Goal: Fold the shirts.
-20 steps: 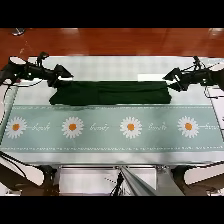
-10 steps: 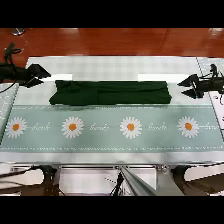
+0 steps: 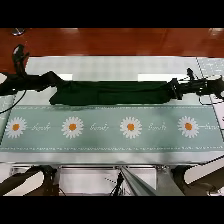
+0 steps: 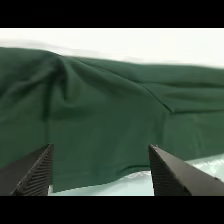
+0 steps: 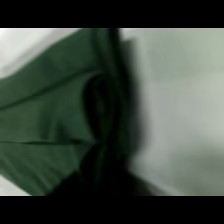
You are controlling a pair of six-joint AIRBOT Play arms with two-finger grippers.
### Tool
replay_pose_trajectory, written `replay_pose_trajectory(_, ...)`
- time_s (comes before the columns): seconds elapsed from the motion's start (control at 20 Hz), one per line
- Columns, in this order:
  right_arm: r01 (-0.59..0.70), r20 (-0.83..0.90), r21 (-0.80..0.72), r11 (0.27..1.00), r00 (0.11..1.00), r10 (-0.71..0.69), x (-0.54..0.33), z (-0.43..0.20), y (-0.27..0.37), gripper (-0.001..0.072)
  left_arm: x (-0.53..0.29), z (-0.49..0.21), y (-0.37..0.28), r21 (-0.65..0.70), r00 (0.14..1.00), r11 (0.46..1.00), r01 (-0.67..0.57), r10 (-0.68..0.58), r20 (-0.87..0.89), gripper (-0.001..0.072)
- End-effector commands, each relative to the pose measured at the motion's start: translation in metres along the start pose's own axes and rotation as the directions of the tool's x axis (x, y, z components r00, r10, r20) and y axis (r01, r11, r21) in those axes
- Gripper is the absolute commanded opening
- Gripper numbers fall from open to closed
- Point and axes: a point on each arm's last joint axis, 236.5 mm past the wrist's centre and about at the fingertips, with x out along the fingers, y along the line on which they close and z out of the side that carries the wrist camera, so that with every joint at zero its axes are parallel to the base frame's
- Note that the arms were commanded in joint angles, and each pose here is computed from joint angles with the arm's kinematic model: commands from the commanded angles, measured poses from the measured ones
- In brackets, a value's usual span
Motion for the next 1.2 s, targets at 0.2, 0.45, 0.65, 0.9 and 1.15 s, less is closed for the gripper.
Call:
replay_pose_trajectory(0.2,0.096,-0.052,-0.212,0.973,0.993,-0.109,-0.046,-0.038,0.04,0.0027,0.023,-0.025,-0.076,0.068,0.987,0.986,0.15,-0.145,-0.062,0.0021)
replay_pose_trajectory(0.45,0.213,0.138,-0.317,0.924,0.974,-0.178,-0.111,-0.102,0.067,0.0027,0.067,-0.077,-0.176,0.146,0.954,0.951,0.271,-0.245,-0.171,0.0019)
replay_pose_trajectory(0.65,0.214,0.253,-0.341,0.915,0.959,-0.129,-0.142,-0.17,0.09,0.0027,0.114,-0.142,-0.251,0.232,0.888,0.894,0.383,-0.287,-0.36,0.0019)
replay_pose_trajectory(0.9,0.185,0.361,-0.365,0.913,0.932,-0.044,-0.179,-0.224,0.127,0.0027,0.157,-0.219,-0.318,0.193,0.789,0.87,0.453,-0.29,-0.542,0.0019)
replay_pose_trajectory(1.15,0.112,0.353,-0.38,0.918,0.935,0.033,-0.183,-0.243,0.148,0.0027,0.145,-0.309,-0.358,0.204,0.634,0.811,0.549,-0.245,-0.733,0.002)
